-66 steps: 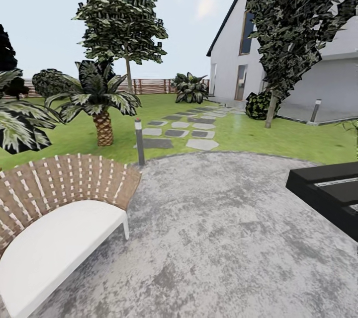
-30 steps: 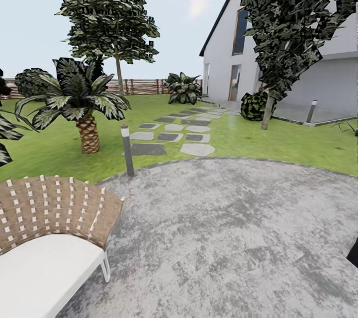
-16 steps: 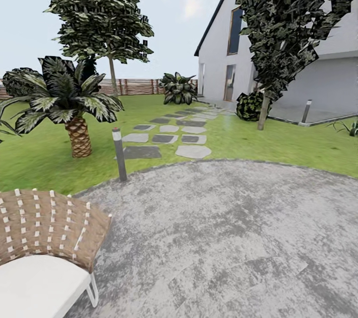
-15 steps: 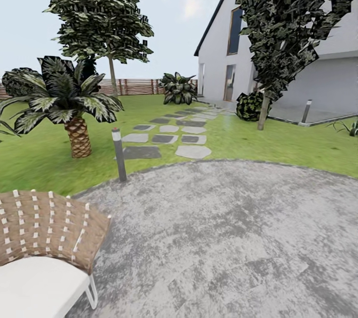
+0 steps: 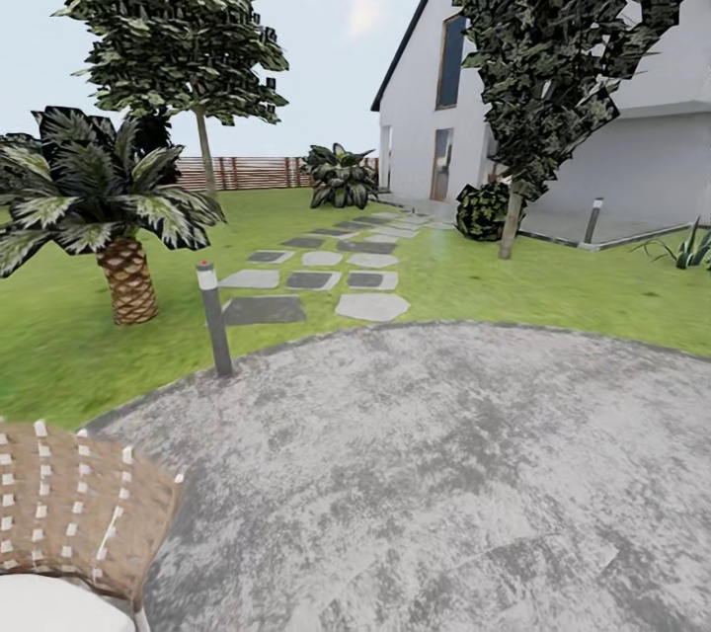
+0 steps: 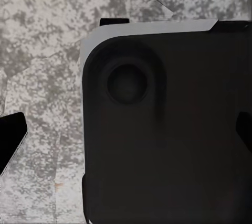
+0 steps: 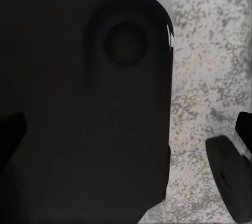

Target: In the garden, pick up the pesticide atomizer on the floor and spray pesticide onto both trees until each tree trunk is fully covered.

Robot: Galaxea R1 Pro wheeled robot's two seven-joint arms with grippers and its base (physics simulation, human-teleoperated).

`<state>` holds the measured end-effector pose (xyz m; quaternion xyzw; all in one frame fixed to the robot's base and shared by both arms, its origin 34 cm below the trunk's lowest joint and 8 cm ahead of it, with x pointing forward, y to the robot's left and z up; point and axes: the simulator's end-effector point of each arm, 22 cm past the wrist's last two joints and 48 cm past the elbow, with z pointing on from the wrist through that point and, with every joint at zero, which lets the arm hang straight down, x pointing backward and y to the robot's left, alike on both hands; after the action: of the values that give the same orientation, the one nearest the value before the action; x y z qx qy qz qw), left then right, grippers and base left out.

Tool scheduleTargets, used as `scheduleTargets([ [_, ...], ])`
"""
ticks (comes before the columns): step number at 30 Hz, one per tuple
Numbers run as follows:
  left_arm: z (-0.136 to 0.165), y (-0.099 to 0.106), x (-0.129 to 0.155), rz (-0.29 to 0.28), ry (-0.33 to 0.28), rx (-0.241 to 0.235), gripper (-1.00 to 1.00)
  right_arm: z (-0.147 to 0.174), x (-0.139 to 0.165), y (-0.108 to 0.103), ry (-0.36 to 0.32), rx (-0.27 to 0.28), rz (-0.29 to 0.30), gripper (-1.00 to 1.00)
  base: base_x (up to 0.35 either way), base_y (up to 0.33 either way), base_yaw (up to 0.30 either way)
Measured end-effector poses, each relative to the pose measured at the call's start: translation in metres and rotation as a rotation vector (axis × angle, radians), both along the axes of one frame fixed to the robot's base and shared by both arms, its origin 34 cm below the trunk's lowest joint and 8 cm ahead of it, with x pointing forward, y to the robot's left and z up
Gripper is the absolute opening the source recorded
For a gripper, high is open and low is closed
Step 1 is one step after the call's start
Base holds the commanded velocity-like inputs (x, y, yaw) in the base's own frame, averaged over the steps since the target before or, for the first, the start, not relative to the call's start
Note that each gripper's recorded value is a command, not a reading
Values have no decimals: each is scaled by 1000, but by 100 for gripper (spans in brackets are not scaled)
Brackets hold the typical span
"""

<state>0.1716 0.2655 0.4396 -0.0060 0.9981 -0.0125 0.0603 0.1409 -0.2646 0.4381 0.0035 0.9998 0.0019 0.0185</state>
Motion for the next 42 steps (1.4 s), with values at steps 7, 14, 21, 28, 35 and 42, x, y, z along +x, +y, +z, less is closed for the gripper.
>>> scheduleTargets([
  [7,0,0,0,0,-1,0,100,0,0,0,-1,-1,1,100,334,0,-123],
  [14,0,0,0,0,-1,0,100,0,0,1,-1,1,3,100,334,0,-39],
  [21,0,0,1,0,-3,0,100,0,1,-1,-3,-1,1,100,334,0,-171],
  [28,0,0,2,0,-5,0,100,0,2,-2,-4,-2,1,100,334,0,-85],
  [35,0,0,2,0,-5,0,100,0,1,-1,-4,-1,1,100,334,0,-11],
  [42,0,0,2,0,-5,0,100,0,2,0,-4,-1,1,100,334,0,-1],
])
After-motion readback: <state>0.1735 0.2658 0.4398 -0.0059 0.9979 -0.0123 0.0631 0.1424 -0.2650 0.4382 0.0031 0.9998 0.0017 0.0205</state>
